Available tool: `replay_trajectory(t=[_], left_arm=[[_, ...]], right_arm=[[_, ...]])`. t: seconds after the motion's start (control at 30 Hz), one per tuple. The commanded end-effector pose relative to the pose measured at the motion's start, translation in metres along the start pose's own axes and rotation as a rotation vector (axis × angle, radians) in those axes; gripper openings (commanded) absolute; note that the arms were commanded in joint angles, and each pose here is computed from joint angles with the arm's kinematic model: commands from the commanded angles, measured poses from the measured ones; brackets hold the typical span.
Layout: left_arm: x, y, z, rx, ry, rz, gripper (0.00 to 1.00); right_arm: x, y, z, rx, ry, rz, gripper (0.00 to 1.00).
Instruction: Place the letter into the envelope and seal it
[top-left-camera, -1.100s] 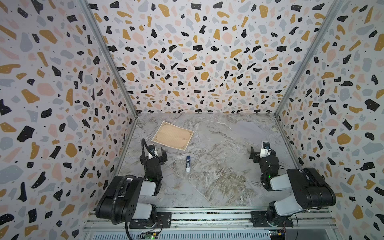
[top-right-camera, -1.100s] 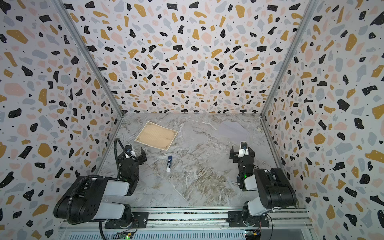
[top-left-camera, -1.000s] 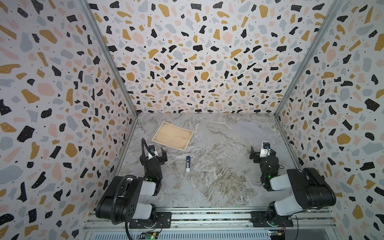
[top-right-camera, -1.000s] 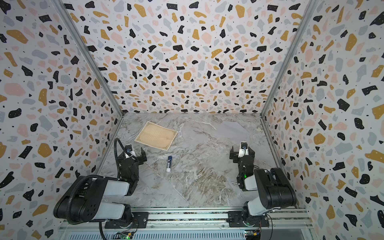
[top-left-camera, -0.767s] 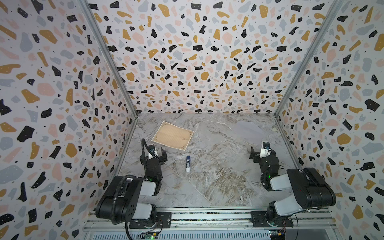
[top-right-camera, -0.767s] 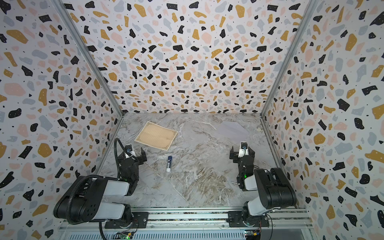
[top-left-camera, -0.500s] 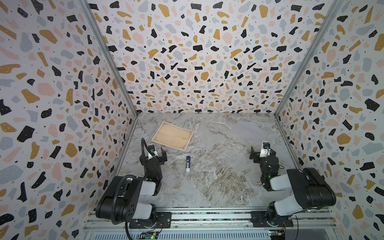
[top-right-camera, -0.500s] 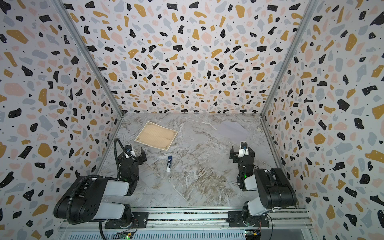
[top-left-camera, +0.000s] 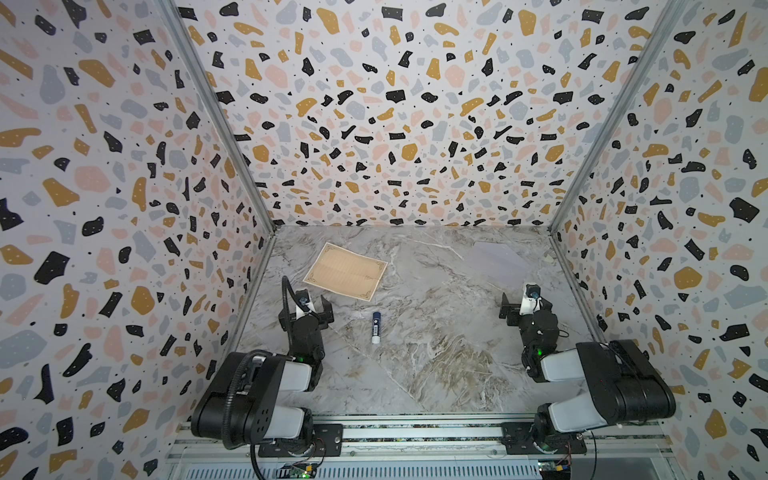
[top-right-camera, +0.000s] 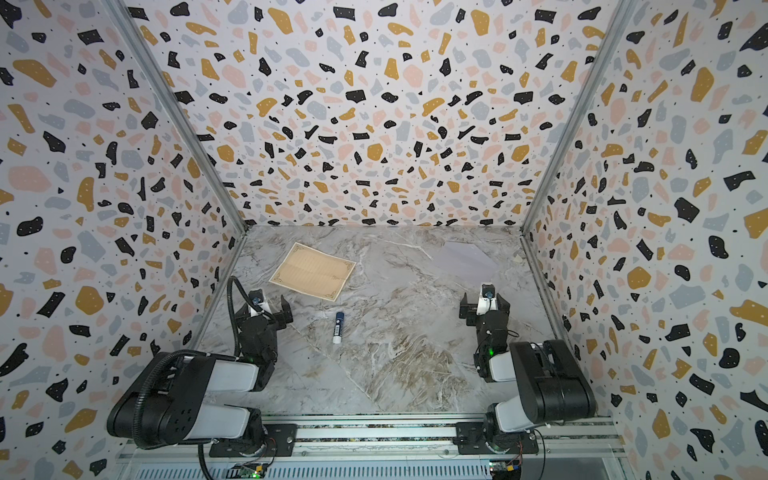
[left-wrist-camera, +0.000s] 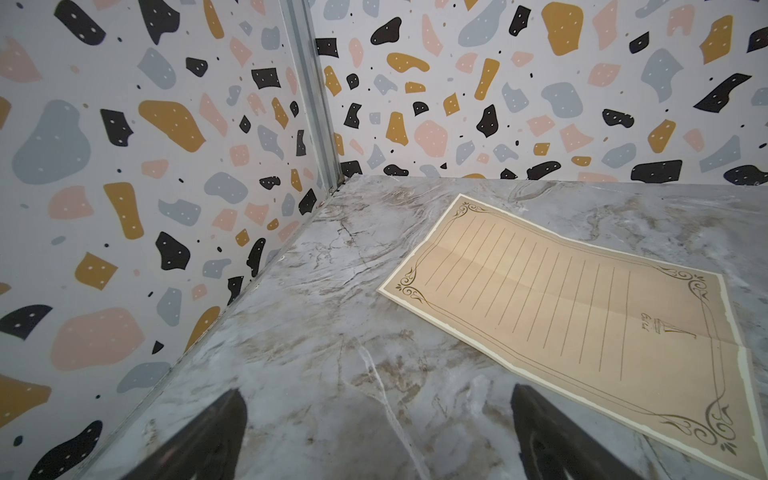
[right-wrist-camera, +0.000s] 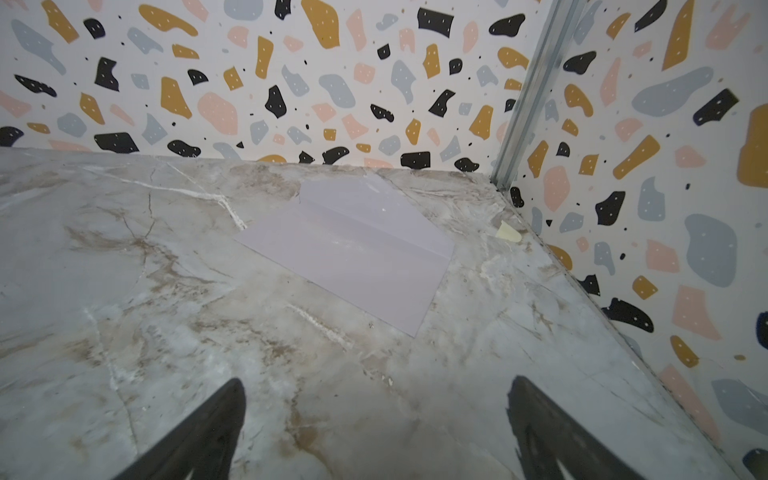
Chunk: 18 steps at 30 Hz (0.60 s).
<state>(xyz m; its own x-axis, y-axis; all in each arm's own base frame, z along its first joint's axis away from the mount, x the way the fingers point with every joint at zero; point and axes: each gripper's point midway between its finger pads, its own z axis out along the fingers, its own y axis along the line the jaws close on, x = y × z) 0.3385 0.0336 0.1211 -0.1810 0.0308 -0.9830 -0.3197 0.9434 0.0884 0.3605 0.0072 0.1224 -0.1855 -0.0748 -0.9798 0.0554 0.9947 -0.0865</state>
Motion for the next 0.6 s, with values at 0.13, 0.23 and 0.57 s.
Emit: replay_trajectory(t=[0.13, 0.23, 0.57], left_arm=[[-0.071, 0.019, -0.004, -0.090, -0.003, -0.177, 1.00], [-0.103, 0.008, -0.017, 0.015, -0.004, -0.324, 1.00], [-0.113, -0.044, -0.052, 0.328, 0.258, -0.659, 0.99]], right_arm=[[-0.092, 0.008, -0.025, -0.098, -0.108, 0.119, 0.99], [-0.121, 0.018, -0.040, -0.184, -0.117, 0.180, 0.99], [-0.156, 0.089, -0.101, -0.693, -0.009, 0.352, 0.99]])
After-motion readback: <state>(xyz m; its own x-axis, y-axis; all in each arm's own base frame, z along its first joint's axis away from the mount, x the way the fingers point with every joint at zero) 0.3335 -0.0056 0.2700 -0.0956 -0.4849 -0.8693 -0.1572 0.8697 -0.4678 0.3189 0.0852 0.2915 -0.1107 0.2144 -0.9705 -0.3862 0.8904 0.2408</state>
